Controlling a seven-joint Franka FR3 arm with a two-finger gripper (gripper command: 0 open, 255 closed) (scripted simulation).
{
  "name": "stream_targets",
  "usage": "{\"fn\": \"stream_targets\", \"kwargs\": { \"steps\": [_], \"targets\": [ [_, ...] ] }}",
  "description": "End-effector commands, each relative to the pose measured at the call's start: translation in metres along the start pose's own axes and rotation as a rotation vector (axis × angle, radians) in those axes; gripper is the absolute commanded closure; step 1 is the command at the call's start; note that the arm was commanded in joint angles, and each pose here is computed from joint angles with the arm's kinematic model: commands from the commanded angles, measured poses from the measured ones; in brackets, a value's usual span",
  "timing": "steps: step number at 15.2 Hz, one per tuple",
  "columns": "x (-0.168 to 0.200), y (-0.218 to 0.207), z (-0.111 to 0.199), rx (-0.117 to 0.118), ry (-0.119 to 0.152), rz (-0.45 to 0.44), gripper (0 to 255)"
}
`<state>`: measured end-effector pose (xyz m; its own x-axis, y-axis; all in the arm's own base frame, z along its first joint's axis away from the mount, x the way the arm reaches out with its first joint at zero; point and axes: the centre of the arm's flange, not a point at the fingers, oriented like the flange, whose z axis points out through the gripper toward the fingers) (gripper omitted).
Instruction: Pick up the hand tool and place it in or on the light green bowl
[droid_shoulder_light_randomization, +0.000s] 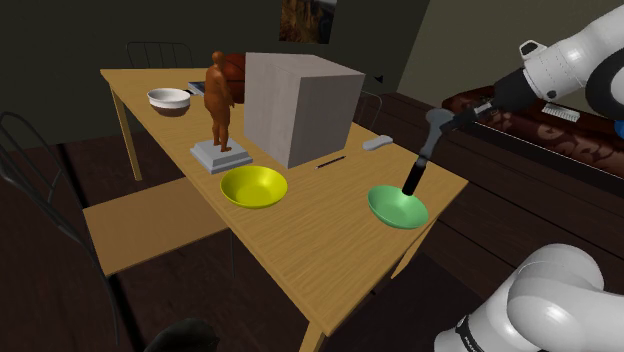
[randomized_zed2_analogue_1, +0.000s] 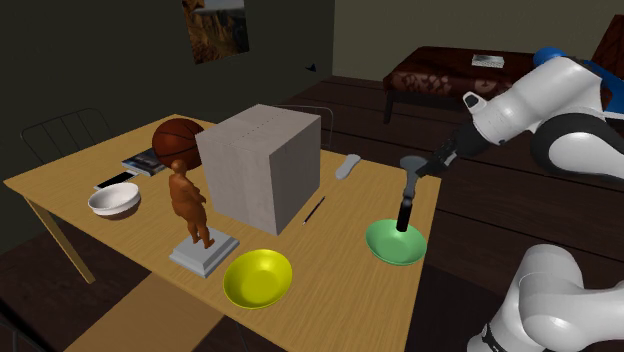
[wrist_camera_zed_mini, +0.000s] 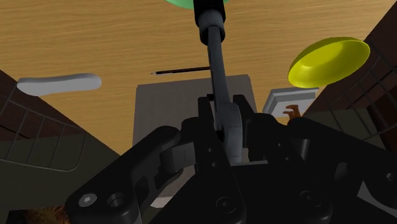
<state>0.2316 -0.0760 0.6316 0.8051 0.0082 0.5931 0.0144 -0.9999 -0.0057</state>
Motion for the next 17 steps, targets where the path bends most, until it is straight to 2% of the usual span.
{"fn": "stream_targets", "kwargs": {
  "steps": [1,9,16,17],
  "targets": [
    [-0.006,-0.001,0.008,0.0,0.001,0.0,255],
    [-0.031,-0.001,0.042,0.0,0.001,0.0,255],
    [-0.031,-0.001,0.042,0.0,0.001,0.0,255],
    [-0.031,-0.001,0.042,0.0,0.001,0.0,0]
  ]
}}
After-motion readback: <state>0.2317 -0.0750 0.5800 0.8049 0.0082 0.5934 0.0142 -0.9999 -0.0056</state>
